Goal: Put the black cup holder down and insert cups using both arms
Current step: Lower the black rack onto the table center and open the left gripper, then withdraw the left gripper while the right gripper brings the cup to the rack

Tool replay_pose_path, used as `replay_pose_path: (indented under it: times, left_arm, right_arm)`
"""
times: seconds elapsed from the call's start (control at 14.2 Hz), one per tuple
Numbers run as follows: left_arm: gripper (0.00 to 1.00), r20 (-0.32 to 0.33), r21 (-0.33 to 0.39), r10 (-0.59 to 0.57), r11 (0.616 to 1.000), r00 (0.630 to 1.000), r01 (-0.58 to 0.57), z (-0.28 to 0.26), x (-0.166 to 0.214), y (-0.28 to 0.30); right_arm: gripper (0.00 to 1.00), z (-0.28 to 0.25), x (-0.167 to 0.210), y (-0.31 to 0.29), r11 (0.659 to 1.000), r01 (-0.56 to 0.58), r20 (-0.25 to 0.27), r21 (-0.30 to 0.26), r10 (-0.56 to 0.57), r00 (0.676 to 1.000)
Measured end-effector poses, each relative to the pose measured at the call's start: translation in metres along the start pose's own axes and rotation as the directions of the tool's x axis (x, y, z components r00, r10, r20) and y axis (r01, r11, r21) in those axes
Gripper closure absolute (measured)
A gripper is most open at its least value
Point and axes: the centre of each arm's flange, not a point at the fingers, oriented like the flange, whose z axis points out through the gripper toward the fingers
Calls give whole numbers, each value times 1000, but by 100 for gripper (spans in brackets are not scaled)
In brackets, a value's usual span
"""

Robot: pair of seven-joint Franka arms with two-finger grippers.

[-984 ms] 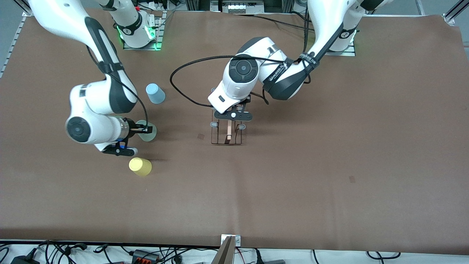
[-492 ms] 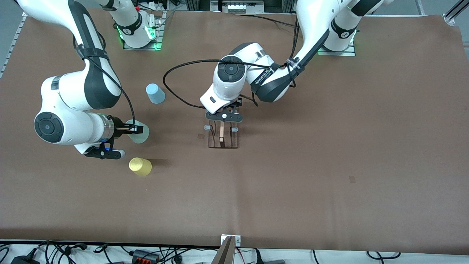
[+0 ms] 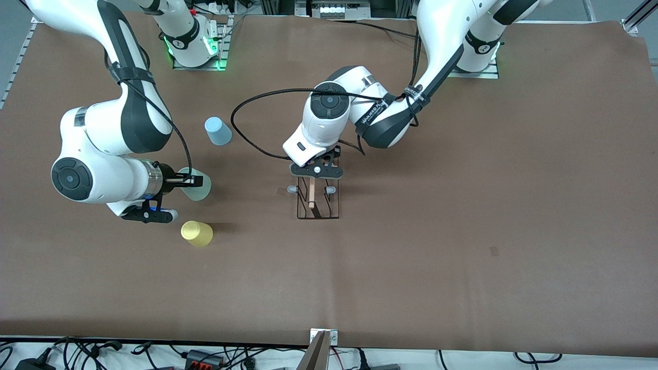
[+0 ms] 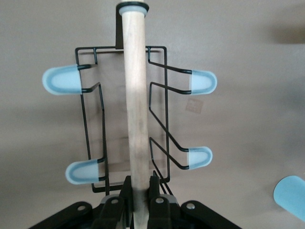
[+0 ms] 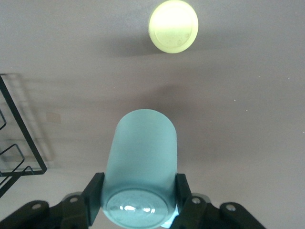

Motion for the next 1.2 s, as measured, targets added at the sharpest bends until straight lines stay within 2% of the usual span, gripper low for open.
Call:
replay_pose_path:
  times: [0.21,0.42,0.63,0.7,0.84,0.91,0.98,1.12,1.2]
  left_arm:
    - [84,-15,-16,-3,1000,1000,3,4,4,0]
    - [75,-24,-26,-4,1000,1000,3,2,5,2]
    - [48,-38,-30,-12,999,999,11,-14,12,-1]
    - [48,-37,-17,-22,1000,999,21,-26,17,-8]
    - [41,-37,9,-52,999,998,53,-61,33,-34]
    - [41,-41,17,-62,998,997,63,-81,43,-53]
    - [35,-38,32,-73,997,997,74,-100,52,-73]
    - [17,-19,69,-104,992,994,105,-133,63,-111]
    - [9,-11,84,-118,989,993,119,-147,66,-127]
  right_arm:
    - [35,0,-1,-1,1000,2,1,0,-2,1000]
    - [35,1,-3,-8,1000,12,5,-2,-12,1000]
    - [35,4,-4,-14,1000,21,12,-6,-21,1000]
    - [35,5,-5,-17,1000,26,12,-8,-26,1000]
    - [35,7,-11,-33,999,50,15,-8,-50,999]
    - [35,8,-15,-46,998,57,21,7,-57,998]
    - [35,8,-21,-58,998,47,35,40,-48,998]
    - [35,5,-32,-81,995,27,58,101,-33,998]
    - [35,4,-39,-93,994,16,64,111,-23,998]
